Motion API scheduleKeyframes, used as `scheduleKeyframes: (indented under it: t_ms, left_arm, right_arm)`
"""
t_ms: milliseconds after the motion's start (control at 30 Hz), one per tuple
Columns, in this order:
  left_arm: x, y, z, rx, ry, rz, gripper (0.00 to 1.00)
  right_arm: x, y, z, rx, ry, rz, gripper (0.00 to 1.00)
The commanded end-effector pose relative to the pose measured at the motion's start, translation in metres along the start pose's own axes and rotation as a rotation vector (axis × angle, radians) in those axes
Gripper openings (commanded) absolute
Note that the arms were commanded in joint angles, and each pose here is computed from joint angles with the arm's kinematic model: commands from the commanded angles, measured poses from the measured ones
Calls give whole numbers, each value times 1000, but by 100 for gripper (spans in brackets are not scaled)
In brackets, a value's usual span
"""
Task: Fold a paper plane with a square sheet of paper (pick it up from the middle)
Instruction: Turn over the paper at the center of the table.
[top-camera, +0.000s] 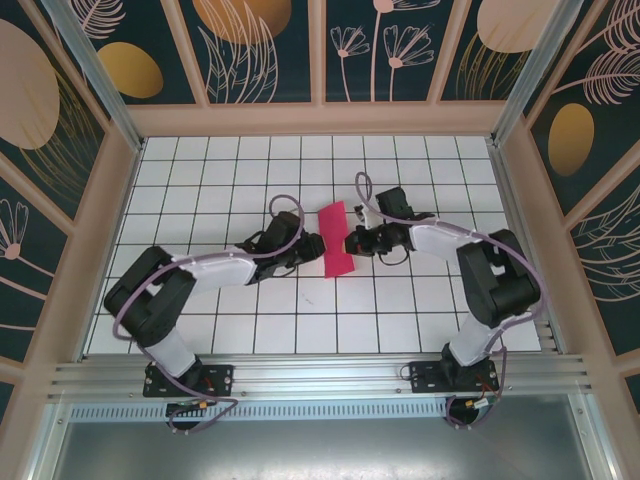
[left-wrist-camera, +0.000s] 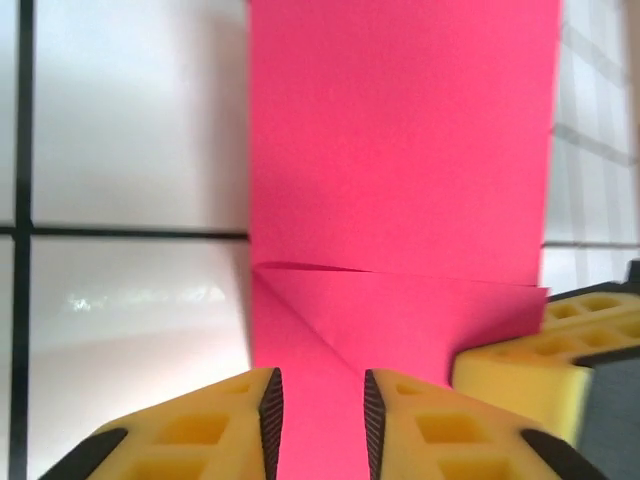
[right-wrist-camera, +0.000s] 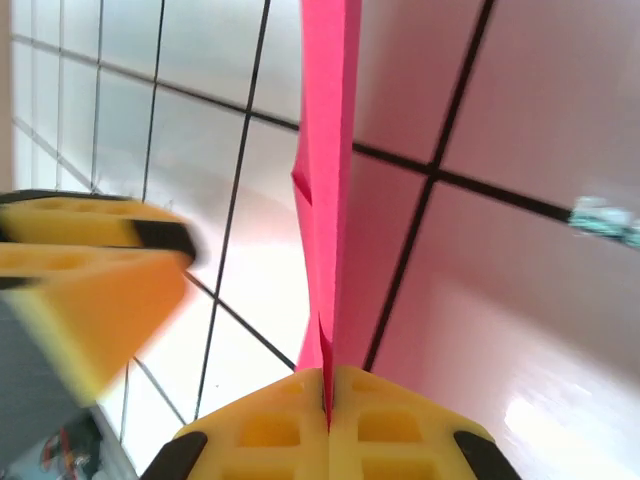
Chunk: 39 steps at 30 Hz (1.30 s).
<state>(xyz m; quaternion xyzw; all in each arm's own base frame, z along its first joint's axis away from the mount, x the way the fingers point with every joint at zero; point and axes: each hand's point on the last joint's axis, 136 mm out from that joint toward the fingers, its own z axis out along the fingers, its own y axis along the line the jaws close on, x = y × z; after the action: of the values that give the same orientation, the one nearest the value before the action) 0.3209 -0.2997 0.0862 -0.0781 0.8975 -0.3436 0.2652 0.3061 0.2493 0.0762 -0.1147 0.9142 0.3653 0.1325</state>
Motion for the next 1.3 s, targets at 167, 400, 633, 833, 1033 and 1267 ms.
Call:
scheduleKeyframes:
  t_ms: [167,400,633,833,1033,1267]
  left_arm:
    - [-47,15,-63,-78,-269,-50,40]
    - [-54,34,-82,-89,-334,-97,41]
    - [-58,34,-90,-76,-354,-101,40]
    - [-59,37,-101,-78,-372,-99,41]
    - [-57,33,-101,-64,-351,-75,41]
    - [-43,11,-73,29,-216,-36,38]
  right_arm:
    - [-20,-66,-119,910,-117,-135,0]
    - [3,-69,-102,1117,19,-209,0]
    - [29,-45,-17,1088,158,-268,4]
    - [50,-19,39,914,210,-210,20]
    - [62,20,61,613,220,-157,37]
    - [37,64,9,278,71,-116,42]
